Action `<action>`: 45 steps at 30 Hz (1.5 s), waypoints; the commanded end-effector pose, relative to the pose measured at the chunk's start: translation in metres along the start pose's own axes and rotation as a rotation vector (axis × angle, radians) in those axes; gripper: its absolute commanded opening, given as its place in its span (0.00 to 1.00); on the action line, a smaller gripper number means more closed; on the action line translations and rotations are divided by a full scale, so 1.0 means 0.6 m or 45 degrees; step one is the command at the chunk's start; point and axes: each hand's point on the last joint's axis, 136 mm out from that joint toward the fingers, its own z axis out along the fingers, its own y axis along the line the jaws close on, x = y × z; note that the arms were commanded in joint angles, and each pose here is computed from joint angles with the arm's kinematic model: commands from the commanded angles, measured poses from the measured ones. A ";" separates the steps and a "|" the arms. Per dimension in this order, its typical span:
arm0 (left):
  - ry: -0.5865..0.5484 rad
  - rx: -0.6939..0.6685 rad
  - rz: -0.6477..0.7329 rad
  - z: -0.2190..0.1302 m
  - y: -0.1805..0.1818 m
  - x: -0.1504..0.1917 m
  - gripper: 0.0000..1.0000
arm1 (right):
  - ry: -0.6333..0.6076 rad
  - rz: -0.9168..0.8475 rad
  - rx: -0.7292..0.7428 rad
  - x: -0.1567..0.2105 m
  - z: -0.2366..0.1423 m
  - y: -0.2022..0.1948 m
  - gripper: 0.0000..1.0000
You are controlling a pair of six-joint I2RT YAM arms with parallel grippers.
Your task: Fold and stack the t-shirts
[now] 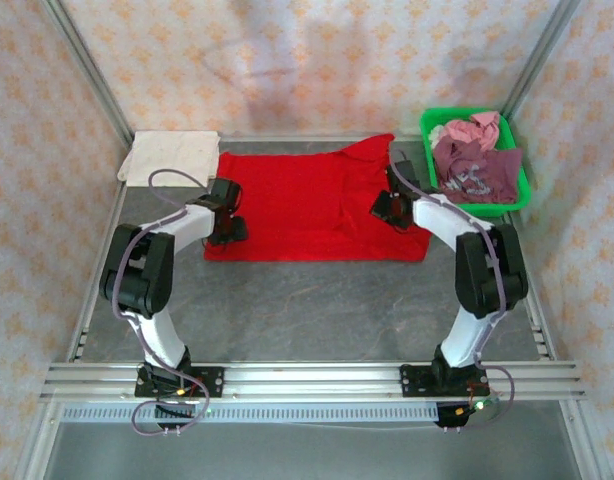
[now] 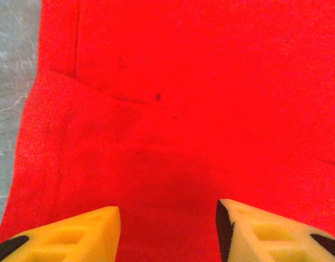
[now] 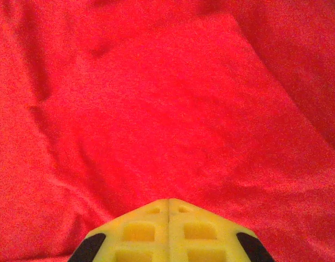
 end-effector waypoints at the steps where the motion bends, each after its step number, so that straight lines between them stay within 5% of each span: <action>1: 0.027 0.042 -0.036 0.010 -0.005 0.007 0.50 | 0.024 0.038 0.061 0.006 0.031 -0.026 0.00; 12: 0.177 0.017 -0.148 0.014 0.040 0.127 0.50 | 0.168 0.113 0.125 0.110 0.038 -0.102 0.00; 20: 0.226 -0.018 -0.193 -0.046 0.080 0.223 0.50 | 0.204 0.200 0.179 0.204 -0.037 -0.166 0.00; 25: 0.187 0.025 -0.206 -0.095 0.072 0.234 0.50 | 0.180 0.222 0.198 0.228 -0.080 -0.185 0.00; 29: 0.010 0.018 -0.175 -0.146 0.069 0.160 0.50 | 0.043 0.165 0.131 0.158 -0.116 -0.139 0.06; 37: -0.279 0.069 -0.090 -0.191 0.035 -0.127 0.61 | -0.180 0.031 -0.181 -0.092 -0.120 0.074 0.18; 45: -0.112 -0.143 -0.065 -0.082 0.073 -0.264 0.62 | -0.180 0.041 -0.261 -0.267 -0.016 0.154 0.28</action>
